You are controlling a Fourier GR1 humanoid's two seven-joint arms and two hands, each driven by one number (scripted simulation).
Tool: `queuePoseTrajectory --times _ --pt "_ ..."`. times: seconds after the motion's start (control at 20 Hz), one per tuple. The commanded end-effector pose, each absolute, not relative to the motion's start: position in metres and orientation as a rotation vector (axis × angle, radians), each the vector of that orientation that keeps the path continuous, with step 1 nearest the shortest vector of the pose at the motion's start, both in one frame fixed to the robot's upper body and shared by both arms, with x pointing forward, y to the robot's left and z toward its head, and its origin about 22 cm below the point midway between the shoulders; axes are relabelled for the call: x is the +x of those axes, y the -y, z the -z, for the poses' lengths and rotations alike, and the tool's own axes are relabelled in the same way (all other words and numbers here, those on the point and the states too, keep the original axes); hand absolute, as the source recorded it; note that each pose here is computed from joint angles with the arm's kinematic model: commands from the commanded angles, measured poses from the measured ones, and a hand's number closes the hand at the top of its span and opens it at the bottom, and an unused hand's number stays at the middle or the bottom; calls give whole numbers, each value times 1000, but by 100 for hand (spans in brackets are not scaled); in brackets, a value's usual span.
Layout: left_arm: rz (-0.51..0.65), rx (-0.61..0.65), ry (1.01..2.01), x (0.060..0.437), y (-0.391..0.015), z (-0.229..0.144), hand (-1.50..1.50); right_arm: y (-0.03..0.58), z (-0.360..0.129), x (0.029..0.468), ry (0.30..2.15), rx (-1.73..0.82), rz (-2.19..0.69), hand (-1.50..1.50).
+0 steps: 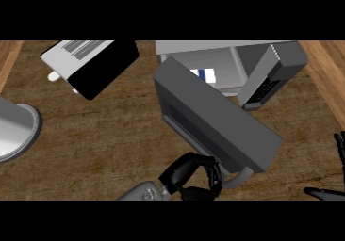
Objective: Pick up the milk, place it into the microwave and close the microwave
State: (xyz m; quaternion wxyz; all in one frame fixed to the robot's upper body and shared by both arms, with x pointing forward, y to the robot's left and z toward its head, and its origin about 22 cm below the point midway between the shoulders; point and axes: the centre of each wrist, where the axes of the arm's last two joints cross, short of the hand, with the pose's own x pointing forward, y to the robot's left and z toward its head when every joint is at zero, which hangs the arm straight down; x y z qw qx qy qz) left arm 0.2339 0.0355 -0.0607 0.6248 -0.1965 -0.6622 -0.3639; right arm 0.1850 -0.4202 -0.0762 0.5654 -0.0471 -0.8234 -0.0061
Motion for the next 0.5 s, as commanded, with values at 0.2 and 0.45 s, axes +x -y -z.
queuePoseTrajectory --times 0.2,0.45 --pt "786 -475 1616 252 -5 25 150 410 51 212 2025 45 -52 -150" --pt "739 -435 1734 269 3 4 150 412 38 218 2005 90 -117 -150"
